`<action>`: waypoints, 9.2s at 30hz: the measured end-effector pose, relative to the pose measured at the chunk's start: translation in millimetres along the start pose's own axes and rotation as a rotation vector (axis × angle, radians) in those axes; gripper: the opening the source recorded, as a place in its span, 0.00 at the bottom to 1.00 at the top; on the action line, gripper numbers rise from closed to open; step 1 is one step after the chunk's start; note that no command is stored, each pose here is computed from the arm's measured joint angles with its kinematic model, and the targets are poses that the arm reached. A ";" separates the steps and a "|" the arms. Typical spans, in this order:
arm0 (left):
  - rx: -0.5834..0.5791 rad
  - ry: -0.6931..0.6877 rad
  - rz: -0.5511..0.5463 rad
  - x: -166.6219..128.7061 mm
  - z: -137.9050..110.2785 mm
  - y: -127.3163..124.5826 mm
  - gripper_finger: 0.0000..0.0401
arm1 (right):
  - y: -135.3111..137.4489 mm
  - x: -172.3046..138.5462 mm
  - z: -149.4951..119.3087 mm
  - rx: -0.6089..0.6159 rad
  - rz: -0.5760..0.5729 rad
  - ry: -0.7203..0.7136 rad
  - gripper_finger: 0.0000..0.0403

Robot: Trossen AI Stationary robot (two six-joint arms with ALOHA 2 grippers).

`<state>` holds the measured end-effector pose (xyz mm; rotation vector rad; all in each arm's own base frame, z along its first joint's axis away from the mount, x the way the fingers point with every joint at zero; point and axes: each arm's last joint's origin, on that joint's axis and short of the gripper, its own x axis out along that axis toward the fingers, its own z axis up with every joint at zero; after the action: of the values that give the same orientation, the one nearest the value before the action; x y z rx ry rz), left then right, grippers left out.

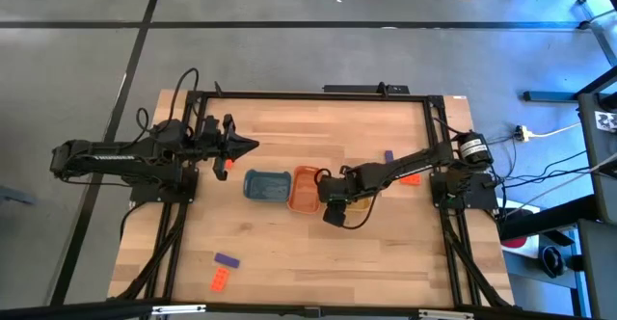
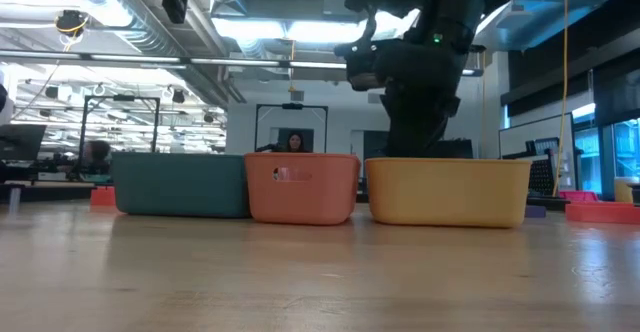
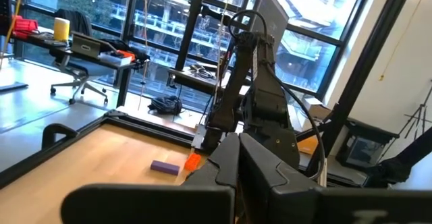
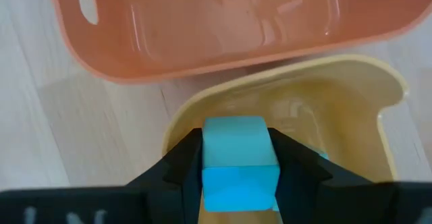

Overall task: Sort & place blocks by color
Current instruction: Put the light blue square block into the yellow bin, then put the top left orange rectangular block into the blue bin

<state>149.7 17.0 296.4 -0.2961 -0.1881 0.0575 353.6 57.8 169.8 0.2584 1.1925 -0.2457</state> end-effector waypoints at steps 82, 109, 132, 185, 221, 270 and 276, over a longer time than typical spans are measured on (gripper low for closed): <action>-0.039 -0.004 0.014 -0.1 0.2 0.4 0.00 | -59.1 -147.2 -80.0 0.127 0.436 -1.223 0.79; -0.048 0.004 -0.010 -0.1 0.0 -0.3 0.00 | -57.1 -158.7 -74.3 0.056 0.405 -1.271 0.58; -0.045 0.004 -0.011 -0.1 0.0 -0.4 0.00 | -57.1 -158.7 -74.3 0.037 0.390 -1.275 0.00; -0.521 0.786 1.278 -23.8 -110.0 86.5 0.54 | -57.3 -156.9 -74.6 0.008 0.363 -1.266 0.00; -0.520 1.000 1.205 -15.7 -131.9 94.6 0.32 | -58.1 -157.1 -74.2 0.012 0.361 -1.268 0.00; -0.027 0.007 0.034 24.6 36.7 -42.6 0.32 | -58.1 -159.4 -73.6 0.022 0.373 -1.289 0.00; -0.016 0.063 0.047 26.4 36.9 -43.1 0.32 | -58.1 -159.4 -73.6 0.023 0.374 -1.288 0.00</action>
<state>169.8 -11.4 348.4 -0.3174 -0.1190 0.0934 214.4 35.2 289.4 0.2638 -0.1401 -0.0551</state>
